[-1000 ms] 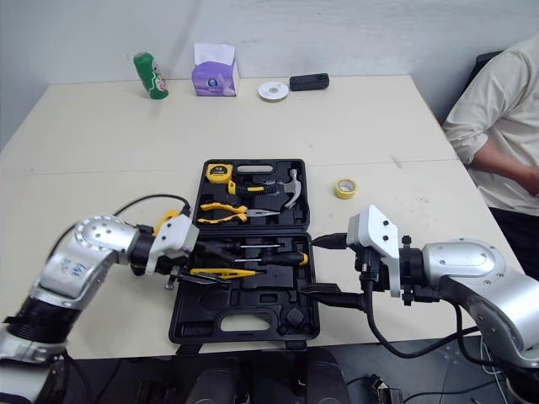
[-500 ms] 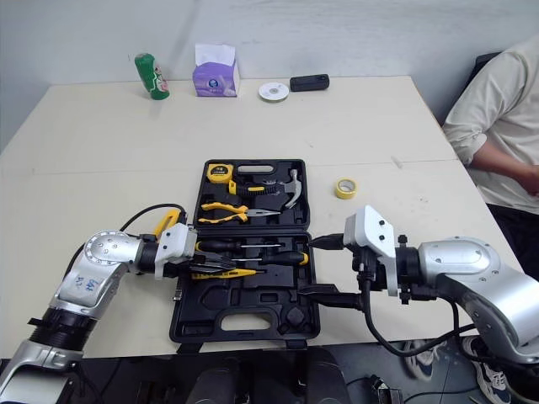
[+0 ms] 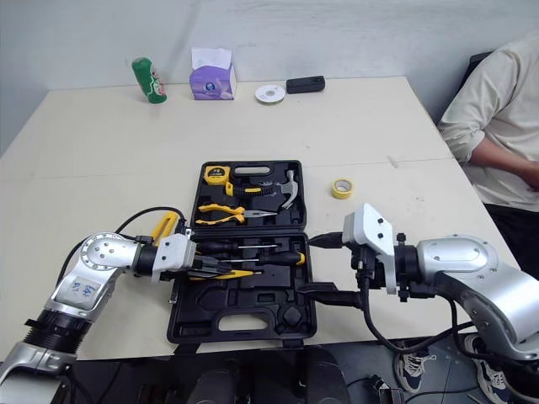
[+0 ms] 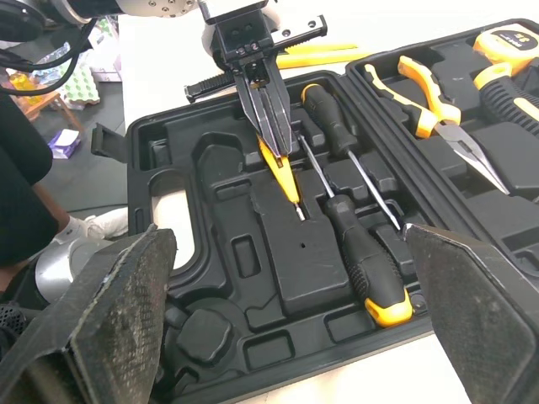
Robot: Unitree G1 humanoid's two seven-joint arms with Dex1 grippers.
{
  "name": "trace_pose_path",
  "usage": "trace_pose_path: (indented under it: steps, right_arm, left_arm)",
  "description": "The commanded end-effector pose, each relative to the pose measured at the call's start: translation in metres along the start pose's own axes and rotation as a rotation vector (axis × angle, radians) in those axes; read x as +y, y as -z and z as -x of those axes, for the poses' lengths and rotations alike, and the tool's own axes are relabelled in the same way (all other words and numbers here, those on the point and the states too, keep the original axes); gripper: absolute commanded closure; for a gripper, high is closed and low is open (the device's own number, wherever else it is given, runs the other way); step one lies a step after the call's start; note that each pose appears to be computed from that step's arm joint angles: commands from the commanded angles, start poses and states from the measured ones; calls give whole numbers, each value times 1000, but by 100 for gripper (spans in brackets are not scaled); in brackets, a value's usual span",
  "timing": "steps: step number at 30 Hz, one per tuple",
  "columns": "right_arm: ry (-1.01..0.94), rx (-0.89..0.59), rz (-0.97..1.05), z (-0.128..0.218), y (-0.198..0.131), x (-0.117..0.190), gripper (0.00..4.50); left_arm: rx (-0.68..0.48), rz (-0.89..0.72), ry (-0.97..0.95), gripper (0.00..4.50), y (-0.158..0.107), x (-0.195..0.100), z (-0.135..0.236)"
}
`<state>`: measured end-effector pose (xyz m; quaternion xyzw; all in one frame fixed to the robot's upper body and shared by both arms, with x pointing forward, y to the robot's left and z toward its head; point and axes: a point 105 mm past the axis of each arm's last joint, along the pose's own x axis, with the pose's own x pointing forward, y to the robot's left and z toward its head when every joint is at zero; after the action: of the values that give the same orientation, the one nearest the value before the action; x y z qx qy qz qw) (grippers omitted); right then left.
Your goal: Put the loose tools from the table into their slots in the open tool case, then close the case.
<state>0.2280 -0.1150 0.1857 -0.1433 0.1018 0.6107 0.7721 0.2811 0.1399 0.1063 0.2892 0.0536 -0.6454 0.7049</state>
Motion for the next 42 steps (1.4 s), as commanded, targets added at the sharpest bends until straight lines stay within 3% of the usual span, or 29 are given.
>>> trace_pose_path:
  steps: [1,4,8,12,19,23,31,34,42]
  right_arm:
    - [-8,-19,40,0,-6,0,0]
    - [-1,-16,41,0,-5,-2,0]
    - [10,-30,48,2,-8,-7,0]
    - [16,-91,67,2,-20,-19,0]
    - [-38,-172,89,-4,-38,-36,0]
    - [-81,-198,103,-11,-46,-48,0]
    - [-161,-186,110,-21,-43,-50,0]
    - [-172,-185,113,-23,-44,-50,0]
    - [-150,-169,125,-23,-41,-47,0]
  left_arm:
    - [124,113,9,444,34,-11,1]
    - [105,166,-36,444,31,-5,5]
    - [-14,270,-124,444,10,3,20]
    - [-193,461,-374,308,-18,10,64]
    - [-259,670,-906,5,-11,-17,135]
    - [-170,780,-1188,5,9,-61,166]
    - [-37,930,-1301,5,13,-121,158]
    - [37,925,-1279,5,19,-115,155]
    - [171,867,-1144,5,22,-65,148]
